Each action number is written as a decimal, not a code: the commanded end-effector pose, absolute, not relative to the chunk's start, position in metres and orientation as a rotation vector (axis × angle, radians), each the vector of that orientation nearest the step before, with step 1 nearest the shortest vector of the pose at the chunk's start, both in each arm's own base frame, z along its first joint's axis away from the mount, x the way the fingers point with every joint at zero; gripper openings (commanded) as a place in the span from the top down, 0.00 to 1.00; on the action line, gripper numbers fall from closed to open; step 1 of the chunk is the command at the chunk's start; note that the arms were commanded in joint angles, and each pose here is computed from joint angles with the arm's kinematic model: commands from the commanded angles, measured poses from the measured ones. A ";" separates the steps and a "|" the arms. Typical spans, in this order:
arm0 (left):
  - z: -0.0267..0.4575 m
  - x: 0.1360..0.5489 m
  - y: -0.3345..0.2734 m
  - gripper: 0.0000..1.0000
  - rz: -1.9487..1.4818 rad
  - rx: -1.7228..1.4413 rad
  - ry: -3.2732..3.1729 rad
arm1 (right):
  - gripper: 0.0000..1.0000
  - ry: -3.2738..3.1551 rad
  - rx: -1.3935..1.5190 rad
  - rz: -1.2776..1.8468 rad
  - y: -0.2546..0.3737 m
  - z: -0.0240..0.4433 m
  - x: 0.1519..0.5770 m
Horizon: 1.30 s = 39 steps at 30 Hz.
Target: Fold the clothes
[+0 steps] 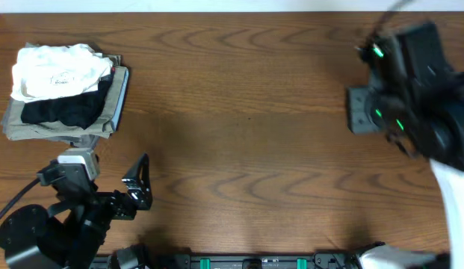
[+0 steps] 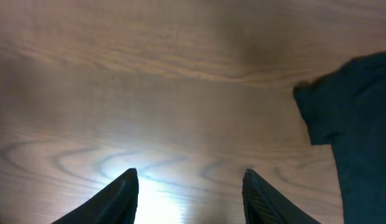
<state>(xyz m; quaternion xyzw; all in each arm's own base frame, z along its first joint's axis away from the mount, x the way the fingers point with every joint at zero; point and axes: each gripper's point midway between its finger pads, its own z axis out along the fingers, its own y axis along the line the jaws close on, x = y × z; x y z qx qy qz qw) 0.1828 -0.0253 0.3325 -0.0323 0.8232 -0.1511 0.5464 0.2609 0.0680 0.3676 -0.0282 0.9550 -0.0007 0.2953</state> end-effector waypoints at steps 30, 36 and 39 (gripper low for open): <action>0.323 0.182 -0.052 0.02 -0.480 0.068 1.975 | 0.01 2.310 0.137 0.300 0.065 0.332 0.205; 0.323 0.182 -0.052 0.02 -0.480 0.068 1.975 | 0.01 2.341 0.135 0.285 0.063 0.326 0.200; 0.323 0.182 -0.052 0.02 -0.480 0.068 1.975 | 0.01 2.362 0.134 0.268 0.061 0.322 0.198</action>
